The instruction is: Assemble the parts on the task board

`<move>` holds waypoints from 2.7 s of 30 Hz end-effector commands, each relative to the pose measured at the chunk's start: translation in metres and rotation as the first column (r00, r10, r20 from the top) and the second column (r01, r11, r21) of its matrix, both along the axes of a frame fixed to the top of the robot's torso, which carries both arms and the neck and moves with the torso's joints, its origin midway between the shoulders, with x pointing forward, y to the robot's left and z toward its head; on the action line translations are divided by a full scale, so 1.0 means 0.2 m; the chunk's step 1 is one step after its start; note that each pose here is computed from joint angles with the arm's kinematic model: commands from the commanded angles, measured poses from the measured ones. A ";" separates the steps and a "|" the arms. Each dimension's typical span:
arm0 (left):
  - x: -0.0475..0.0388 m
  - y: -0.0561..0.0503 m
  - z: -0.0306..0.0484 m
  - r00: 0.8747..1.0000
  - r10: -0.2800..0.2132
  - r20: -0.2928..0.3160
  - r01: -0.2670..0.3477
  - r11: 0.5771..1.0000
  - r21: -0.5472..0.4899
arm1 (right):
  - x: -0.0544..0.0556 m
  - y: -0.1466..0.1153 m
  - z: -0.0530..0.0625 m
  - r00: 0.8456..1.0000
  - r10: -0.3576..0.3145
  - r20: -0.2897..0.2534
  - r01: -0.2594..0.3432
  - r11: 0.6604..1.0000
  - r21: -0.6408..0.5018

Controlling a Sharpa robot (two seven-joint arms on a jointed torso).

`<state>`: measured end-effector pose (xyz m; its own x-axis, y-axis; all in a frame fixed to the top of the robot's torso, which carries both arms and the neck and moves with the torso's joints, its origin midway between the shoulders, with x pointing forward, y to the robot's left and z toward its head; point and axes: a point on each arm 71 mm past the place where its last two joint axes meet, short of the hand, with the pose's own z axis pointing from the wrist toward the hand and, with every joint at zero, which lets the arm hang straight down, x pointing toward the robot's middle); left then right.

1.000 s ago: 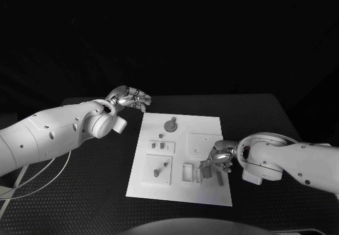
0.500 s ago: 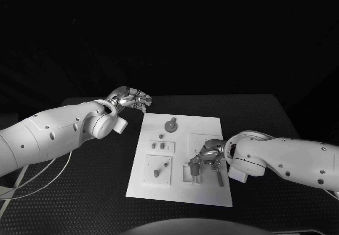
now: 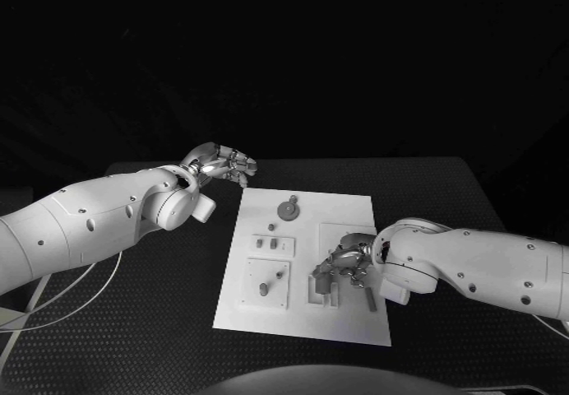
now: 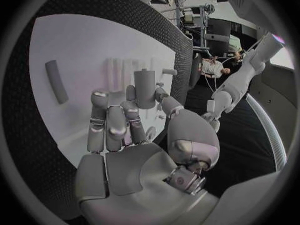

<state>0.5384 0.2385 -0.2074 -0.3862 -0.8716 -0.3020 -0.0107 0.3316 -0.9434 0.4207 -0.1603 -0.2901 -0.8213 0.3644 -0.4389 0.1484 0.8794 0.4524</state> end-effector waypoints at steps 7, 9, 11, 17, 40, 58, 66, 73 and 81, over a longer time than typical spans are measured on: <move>-0.002 -0.01 0.004 1.000 -0.013 -0.003 0.013 1.000 -0.010 | -0.02 0.01 -0.03 0.999 0.036 -0.033 -0.036 0.999 -0.014; -0.002 -0.01 0.004 1.000 -0.013 -0.003 0.013 1.000 -0.010 | -0.02 0.01 -0.03 0.998 0.044 -0.039 -0.045 0.999 -0.016; -0.003 -0.01 0.004 1.000 -0.013 -0.004 0.013 1.000 -0.010 | -0.03 0.01 -0.03 0.998 0.049 -0.043 -0.050 0.999 -0.019; -0.003 -0.01 0.004 1.000 -0.012 -0.004 0.012 1.000 -0.009 | -0.04 0.01 -0.04 0.998 0.052 -0.046 -0.052 0.998 -0.019; -0.003 -0.01 0.004 1.000 -0.011 -0.005 0.011 1.000 -0.009 | -0.04 0.02 -0.08 0.998 0.045 -0.045 -0.047 0.999 -0.026; -0.003 -0.01 0.004 1.000 -0.011 -0.005 0.011 1.000 -0.009 | -0.03 0.02 -0.09 0.998 0.048 -0.049 -0.050 0.998 -0.033; -0.003 -0.01 0.004 1.000 -0.011 -0.005 0.011 1.000 -0.009 | -0.03 0.02 -0.10 0.997 0.053 -0.052 -0.055 0.998 -0.036; -0.003 -0.01 0.003 1.000 -0.011 -0.006 0.011 1.000 -0.009 | -0.03 0.02 -0.10 0.997 0.062 -0.055 -0.064 0.997 -0.039; -0.003 -0.01 0.003 1.000 -0.011 -0.006 0.011 1.000 -0.008 | -0.03 0.02 -0.10 0.996 0.069 -0.054 -0.072 0.996 -0.043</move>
<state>0.5381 0.2395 -0.2078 -0.3864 -0.8716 -0.3016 -0.0167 0.3335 -0.9426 0.4170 -0.1552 -0.3064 -0.8520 0.3171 -0.4166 0.1251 0.8960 0.4262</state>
